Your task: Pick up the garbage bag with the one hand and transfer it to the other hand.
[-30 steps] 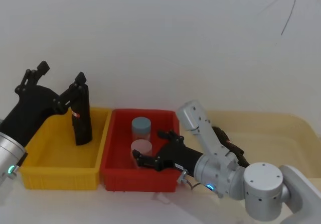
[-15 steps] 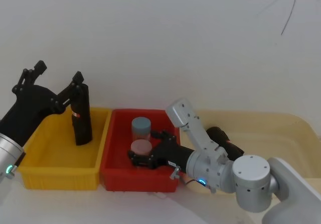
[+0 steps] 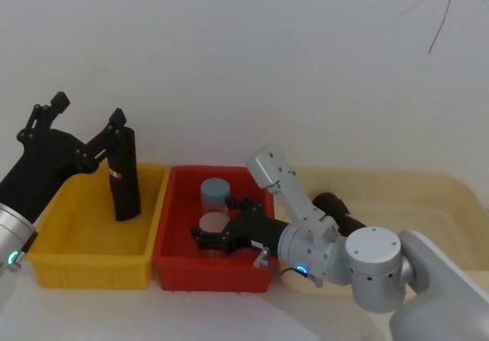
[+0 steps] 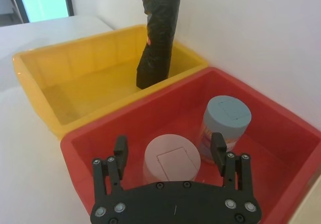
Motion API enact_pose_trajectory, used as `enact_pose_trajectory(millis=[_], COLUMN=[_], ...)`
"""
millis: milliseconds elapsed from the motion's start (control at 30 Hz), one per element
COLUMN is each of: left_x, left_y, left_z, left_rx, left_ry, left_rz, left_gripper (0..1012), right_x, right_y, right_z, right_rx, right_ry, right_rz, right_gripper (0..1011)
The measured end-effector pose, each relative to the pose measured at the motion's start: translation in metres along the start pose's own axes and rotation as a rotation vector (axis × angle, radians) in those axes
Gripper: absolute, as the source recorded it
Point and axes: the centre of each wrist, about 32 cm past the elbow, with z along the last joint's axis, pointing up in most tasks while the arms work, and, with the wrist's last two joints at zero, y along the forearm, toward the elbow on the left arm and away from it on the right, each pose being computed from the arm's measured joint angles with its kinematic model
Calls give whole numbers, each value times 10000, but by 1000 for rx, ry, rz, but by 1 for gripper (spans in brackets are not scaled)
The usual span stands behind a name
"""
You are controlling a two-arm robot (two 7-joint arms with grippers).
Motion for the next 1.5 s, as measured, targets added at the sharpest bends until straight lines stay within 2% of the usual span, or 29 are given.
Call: enact_pose_trajectory(millis=[500, 700, 733, 900, 1233, 1500], left_x=[1, 1, 1, 1, 1, 1], left_y=[1, 1, 1, 1, 1, 1], left_z=[1, 1, 1, 1, 1, 1], left_rx=[0, 0, 0, 0, 0, 0], left_ry=[0, 0, 0, 0, 0, 0], left_rz=[1, 1, 1, 1, 1, 1], left_gripper=[1001, 1001, 1001, 1001, 1001, 1001], right_x=[25, 24, 25, 34, 35, 58], right_y=[69, 84, 85, 80, 13, -162], right_z=[-34, -39, -40, -31, 68, 286], right_rx=[-49, -57, -57, -52, -3, 98], right_ry=[-8, -16, -17, -16, -17, -22], right_rz=[0, -9, -12, -20, -34, -55], right_gripper=[992, 865, 807, 691, 668, 667])
